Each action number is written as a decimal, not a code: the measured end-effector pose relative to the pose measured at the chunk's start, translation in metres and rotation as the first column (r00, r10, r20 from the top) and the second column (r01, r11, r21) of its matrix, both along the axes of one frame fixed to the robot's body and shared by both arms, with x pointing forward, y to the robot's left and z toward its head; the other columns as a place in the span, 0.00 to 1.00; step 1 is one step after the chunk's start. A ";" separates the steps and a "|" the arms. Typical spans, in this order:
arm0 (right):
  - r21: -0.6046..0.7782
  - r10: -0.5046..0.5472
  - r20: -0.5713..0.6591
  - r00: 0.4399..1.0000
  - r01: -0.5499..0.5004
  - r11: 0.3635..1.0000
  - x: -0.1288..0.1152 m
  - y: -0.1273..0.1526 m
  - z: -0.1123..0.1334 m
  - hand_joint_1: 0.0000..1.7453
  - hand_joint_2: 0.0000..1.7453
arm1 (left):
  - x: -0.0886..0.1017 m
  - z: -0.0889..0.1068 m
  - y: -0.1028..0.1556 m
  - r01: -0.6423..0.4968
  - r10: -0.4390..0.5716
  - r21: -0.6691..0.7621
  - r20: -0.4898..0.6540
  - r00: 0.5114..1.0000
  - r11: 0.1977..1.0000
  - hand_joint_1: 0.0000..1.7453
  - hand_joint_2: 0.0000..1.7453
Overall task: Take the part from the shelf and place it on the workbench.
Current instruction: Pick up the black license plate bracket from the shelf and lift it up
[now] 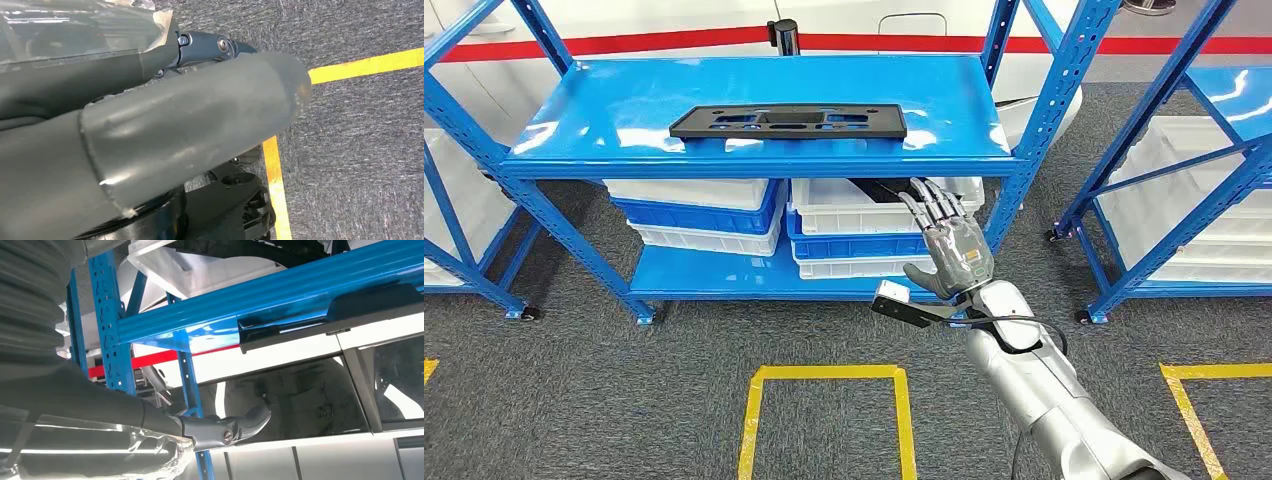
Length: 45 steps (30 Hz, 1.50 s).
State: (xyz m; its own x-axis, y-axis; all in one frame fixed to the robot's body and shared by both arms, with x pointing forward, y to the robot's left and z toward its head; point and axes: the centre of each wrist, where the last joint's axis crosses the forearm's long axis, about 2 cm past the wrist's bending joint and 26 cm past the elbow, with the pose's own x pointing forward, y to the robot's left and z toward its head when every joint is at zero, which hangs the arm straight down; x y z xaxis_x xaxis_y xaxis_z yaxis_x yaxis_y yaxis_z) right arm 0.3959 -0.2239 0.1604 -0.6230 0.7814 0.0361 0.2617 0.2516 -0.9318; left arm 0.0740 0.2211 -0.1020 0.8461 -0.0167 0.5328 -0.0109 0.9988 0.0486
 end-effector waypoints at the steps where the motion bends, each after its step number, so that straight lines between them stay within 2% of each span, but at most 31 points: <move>1: 0.000 -0.001 0.001 1.000 0.001 1.000 0.000 0.000 0.000 0.00 1.00 | 0.000 0.000 0.000 0.000 0.000 -0.001 0.000 1.000 1.000 0.00 0.00; 14: -0.026 0.004 -0.033 0.999 -0.005 1.000 -0.008 -0.004 -0.008 0.00 1.00 | 0.006 0.001 0.001 0.009 -0.009 0.009 0.007 1.000 1.000 0.00 0.00; 25: -0.062 0.050 -0.026 0.998 -0.051 0.997 -0.009 0.012 0.000 0.00 1.00 | 0.007 0.001 0.005 0.000 0.000 0.060 -0.007 1.000 0.998 0.00 0.00; 31: -0.125 0.120 -0.038 0.992 -0.124 0.984 -0.015 0.036 -0.001 0.00 1.00 | 0.006 0.001 0.003 0.000 0.001 0.058 -0.014 1.000 0.998 0.00 0.00; 40: -0.108 0.205 -0.043 0.978 -0.209 0.972 -0.017 0.070 0.008 0.00 1.00 | 0.008 0.001 0.004 -0.006 0.007 0.066 -0.012 1.000 0.998 0.00 0.00; 45: -0.114 0.225 -0.051 0.973 -0.230 0.967 -0.019 0.079 0.006 0.00 1.00 | 0.005 0.001 0.005 -0.010 0.011 0.067 -0.018 1.000 0.998 0.00 0.00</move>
State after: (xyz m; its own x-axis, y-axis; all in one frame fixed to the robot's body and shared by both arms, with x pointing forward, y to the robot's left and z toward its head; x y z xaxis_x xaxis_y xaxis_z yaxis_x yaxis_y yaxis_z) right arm 0.3767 -0.1447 0.1669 -0.7847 0.6195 -0.0214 0.1747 0.1879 -0.9665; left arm 0.0792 0.2256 -0.1014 0.8559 -0.0427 0.5154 -0.0201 0.9931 0.1157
